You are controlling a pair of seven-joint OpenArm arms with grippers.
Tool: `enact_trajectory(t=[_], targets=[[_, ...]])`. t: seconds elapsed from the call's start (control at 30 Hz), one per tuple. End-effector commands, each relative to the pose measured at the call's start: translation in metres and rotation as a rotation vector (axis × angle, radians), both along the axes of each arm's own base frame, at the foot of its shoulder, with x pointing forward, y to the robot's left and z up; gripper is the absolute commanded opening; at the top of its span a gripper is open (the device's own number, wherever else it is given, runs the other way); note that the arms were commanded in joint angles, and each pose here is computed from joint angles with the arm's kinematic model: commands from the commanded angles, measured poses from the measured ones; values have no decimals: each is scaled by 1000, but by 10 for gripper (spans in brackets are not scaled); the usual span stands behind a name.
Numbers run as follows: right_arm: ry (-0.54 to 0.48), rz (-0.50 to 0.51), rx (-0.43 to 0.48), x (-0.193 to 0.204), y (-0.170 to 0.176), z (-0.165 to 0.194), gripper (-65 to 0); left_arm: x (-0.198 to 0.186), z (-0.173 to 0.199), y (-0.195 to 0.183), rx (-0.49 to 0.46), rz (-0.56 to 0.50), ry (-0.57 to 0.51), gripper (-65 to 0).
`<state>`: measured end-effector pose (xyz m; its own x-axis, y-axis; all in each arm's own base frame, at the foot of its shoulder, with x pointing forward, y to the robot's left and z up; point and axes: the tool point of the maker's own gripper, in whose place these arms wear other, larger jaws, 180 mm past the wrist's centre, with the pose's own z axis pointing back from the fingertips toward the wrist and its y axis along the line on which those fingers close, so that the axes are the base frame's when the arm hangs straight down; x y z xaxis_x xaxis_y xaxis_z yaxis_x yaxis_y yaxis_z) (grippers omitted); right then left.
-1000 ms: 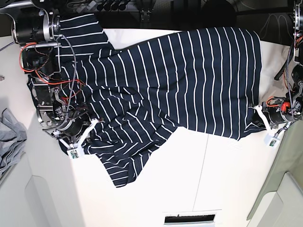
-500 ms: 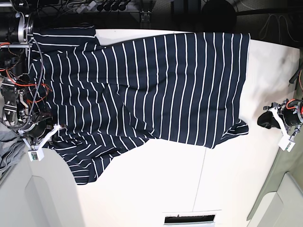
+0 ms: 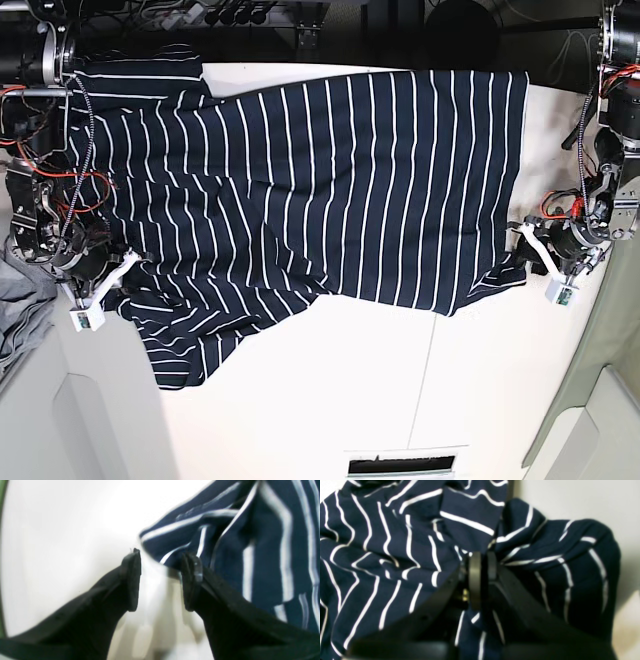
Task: Layout the t-shirt on the table in an organized manner, then fold the t-shirt properly
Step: 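Grasp the shirt hem edges with both grippers and smooth it flat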
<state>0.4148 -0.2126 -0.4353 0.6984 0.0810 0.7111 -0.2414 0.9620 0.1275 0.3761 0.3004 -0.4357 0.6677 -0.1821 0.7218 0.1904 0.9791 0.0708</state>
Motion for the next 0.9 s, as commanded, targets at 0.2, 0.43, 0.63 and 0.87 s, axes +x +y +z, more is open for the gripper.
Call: enact_trajectory(t=[0.2,0.43,0.63,0.87], targets=[[-42,11,38,7,13,9,-650,25,-6,-13,-87,72,-17,-520],[-38,15,47,6,19,7,-650,63,39,-15,-111,56,-165,-650],[-33,19,36,5,18,5,-650,115,137,-54,-240,-105,-374,-650],[-8,27,11,1,15,1,-650,125,174,-54,-223,-165,-444,-650]])
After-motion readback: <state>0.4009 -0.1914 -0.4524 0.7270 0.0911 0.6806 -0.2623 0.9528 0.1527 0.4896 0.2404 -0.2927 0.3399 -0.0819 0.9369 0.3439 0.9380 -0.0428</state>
